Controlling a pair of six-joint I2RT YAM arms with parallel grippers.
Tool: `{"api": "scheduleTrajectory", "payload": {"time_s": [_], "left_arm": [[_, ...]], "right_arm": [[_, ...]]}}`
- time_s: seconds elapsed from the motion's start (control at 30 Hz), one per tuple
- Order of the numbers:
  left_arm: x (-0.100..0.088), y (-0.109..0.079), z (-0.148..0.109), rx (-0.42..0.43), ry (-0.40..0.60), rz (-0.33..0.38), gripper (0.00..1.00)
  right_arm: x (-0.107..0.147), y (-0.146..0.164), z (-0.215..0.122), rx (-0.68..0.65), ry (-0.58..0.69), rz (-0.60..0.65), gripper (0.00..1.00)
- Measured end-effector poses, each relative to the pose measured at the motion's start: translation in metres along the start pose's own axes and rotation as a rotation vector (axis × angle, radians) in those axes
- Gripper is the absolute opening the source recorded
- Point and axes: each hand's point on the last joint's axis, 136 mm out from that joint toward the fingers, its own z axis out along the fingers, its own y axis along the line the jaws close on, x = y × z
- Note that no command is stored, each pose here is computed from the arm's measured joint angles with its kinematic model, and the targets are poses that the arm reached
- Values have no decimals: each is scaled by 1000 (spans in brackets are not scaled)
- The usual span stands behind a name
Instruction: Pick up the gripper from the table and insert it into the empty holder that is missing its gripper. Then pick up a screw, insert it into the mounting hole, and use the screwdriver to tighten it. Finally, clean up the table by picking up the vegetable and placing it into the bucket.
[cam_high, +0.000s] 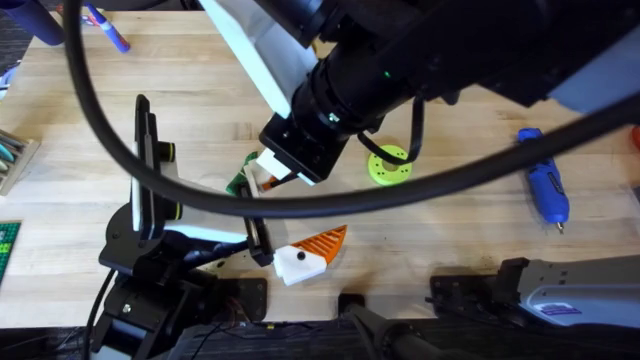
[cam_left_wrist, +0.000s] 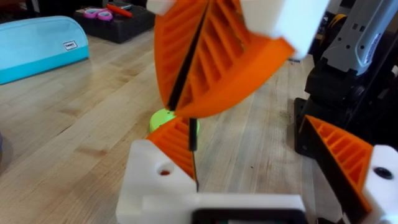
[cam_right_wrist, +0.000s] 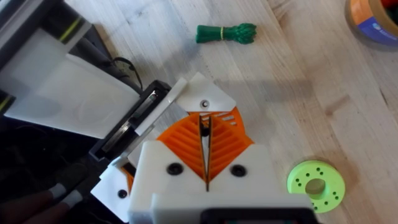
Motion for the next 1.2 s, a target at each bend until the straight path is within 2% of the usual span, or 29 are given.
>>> {"api": "scheduleTrajectory", "payload": {"time_s": [0.33,0.57,0.93,1.2], "left_arm": [[0,0,0,-1,0,-3,990],[0,0,0,0,0,-3,990],[0,0,0,0,0,-3,990],[0,0,0,0,0,-3,990]], "right_arm": [[-2,-14,1,83,-8,-1,6],[-16,-18,0,106,-65,-12,7],[-18,-1,2,91,-67,-112,7],[-10,1,7,88,-27,-125,7]]}}
